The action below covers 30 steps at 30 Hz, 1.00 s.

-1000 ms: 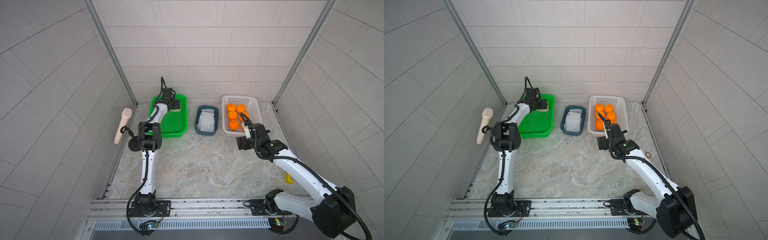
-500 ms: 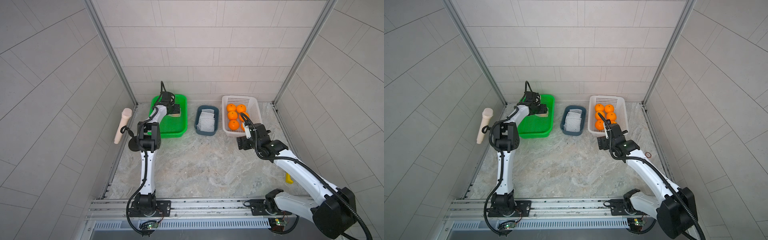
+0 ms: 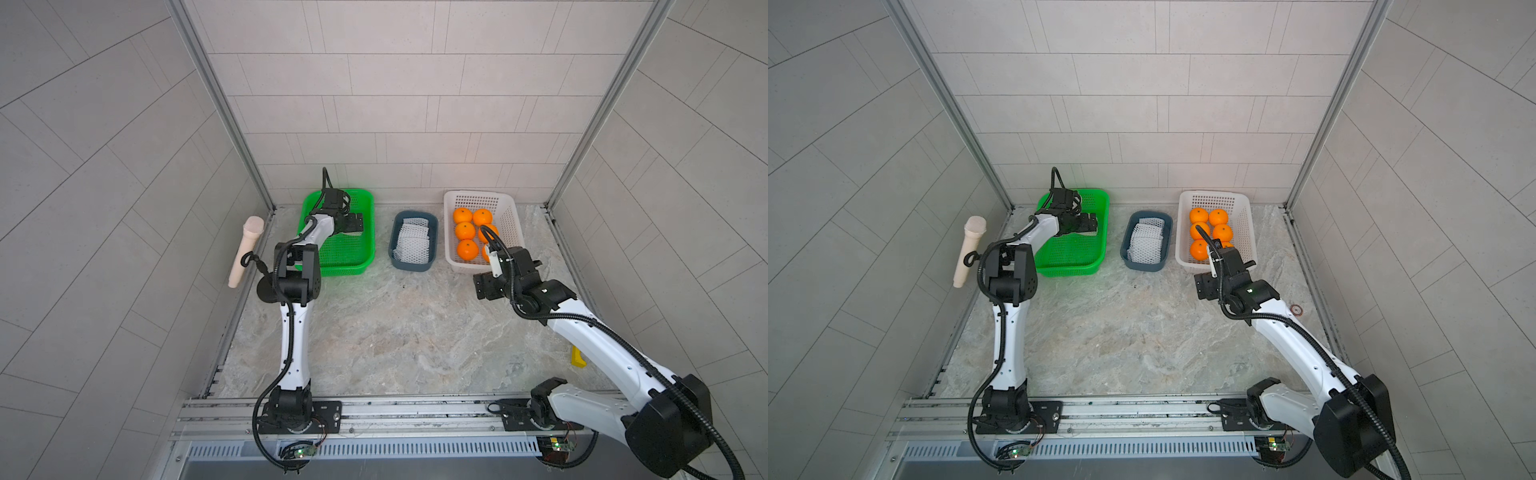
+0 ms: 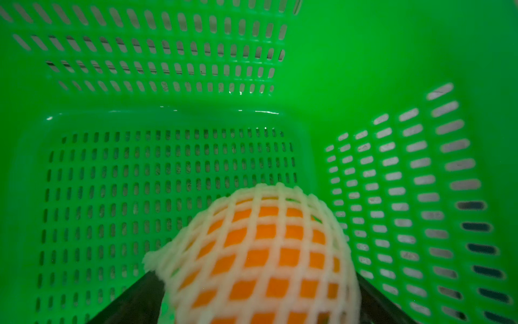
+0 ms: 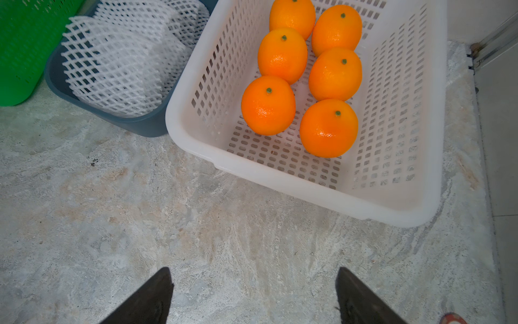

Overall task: Remove foam nets from oranges
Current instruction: Pick up the orange from the basket.

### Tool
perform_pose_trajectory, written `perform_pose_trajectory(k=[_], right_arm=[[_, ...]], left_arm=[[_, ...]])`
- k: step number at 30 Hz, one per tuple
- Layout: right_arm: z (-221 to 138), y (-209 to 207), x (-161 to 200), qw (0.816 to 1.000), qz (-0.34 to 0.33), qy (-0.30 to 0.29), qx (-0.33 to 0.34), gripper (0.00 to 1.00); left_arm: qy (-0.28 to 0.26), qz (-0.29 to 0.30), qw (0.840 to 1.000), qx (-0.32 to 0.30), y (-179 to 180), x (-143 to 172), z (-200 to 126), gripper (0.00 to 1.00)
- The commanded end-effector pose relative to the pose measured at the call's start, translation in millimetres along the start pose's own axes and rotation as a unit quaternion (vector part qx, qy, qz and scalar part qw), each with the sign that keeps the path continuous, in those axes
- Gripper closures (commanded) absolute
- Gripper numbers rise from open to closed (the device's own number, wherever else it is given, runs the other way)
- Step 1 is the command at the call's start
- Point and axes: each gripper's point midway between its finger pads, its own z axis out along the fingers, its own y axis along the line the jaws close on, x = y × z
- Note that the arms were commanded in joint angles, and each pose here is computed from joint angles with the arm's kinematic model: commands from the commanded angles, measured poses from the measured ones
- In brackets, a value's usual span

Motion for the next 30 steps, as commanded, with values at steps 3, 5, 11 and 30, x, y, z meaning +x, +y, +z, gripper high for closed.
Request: perform_pose_trajectory(k=[3,5,11,30], right_arm=[[-3,0,-2,1.0,-0.001,-0.008,0.003,0.08],[-3,0,-2,1.0,-0.001,-0.008,0.003,0.08],[-3,0,-2,1.0,-0.001,-0.008,0.003,0.08],[-4,-1,-2,1.0,0.0,-0.01,0.003,0.08]], left_arm=[[-0.025,0.015,0.999,-0.02,7,-15,-21,0.0],[-0.036,0.016,0.999,-0.017,6,-18,-25,0.0],[-0.031,0.013,0.999,-0.012,4,-18,-25,0.0],[-0.076,0.012,0.997,0.0,-3,-30,-52,0.0]])
